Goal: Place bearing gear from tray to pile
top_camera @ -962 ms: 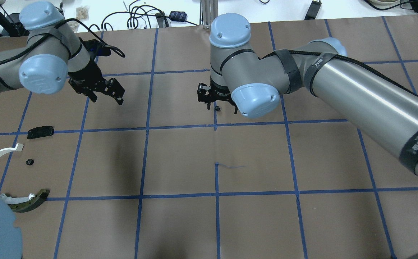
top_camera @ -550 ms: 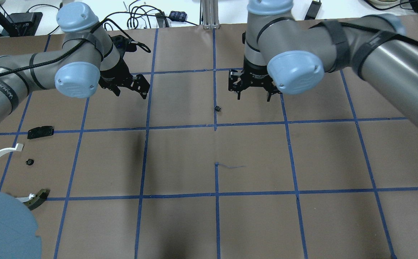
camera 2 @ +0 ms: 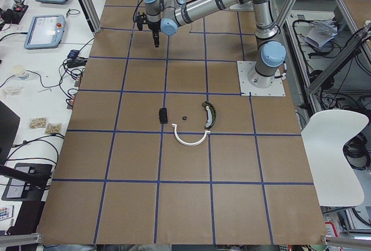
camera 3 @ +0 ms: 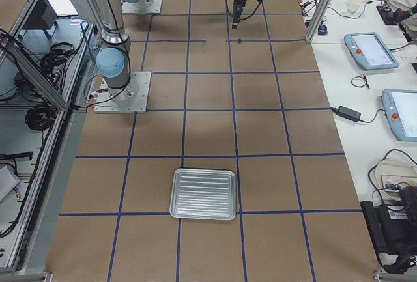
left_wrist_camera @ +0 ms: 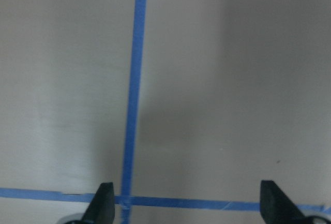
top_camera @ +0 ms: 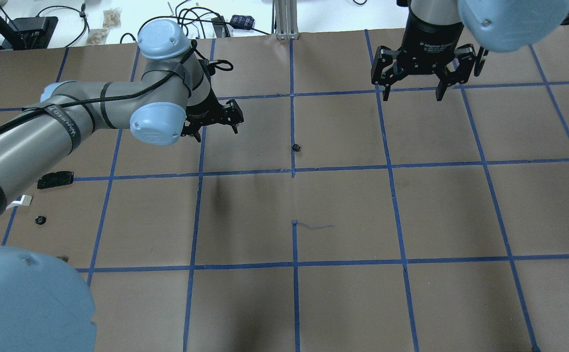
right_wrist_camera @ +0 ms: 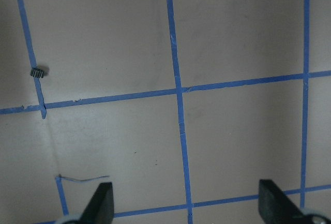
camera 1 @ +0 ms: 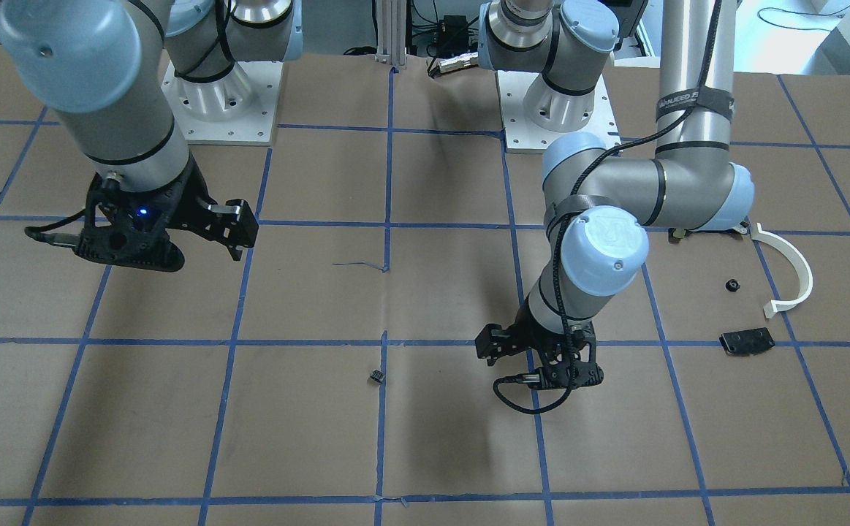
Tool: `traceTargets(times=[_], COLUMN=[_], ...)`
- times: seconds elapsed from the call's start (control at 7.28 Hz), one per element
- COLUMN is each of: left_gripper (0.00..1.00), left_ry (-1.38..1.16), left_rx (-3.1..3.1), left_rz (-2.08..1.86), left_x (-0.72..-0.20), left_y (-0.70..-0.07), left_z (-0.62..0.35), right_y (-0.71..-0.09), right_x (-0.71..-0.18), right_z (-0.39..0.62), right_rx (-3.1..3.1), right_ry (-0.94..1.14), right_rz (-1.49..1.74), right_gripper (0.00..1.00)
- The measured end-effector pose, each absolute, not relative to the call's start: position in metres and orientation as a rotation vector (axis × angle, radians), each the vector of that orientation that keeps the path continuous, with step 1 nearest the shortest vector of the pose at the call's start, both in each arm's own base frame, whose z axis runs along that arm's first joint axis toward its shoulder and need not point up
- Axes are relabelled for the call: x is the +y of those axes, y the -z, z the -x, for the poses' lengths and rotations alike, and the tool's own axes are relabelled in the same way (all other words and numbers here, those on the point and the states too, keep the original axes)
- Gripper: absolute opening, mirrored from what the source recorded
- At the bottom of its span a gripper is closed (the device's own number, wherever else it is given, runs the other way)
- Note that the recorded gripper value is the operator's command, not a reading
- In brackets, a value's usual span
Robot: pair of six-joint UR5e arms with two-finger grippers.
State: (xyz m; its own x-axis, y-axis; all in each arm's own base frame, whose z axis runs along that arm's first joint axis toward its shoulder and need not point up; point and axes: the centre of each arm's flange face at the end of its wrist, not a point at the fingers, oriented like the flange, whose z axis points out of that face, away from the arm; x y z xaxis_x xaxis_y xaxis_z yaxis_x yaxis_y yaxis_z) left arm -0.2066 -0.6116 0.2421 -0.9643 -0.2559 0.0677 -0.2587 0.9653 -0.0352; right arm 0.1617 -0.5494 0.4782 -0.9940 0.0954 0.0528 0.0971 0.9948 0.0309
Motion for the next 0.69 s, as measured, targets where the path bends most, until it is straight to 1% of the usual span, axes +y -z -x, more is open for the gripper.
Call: traceTargets(times=[0.27, 0.69], left_gripper=[1.00, 1.00], left_ry=[-0.091, -0.022], left_rx=[-2.984, -2.889], left_rz=[-0.677, -0.967], left_x=[-0.618, -0.614], left_y=[-0.231, -0.204], left_z=[0.255, 0.306], right_y=[-0.514, -0.522], right_x=[-0.534, -0.525], right_z=[-0.162, -0.163], right_rx=[-3.095, -3.100], right_ry=[-0.062, -0.121], right_rz=[0.148, 0.144], right_gripper=[1.00, 1.00])
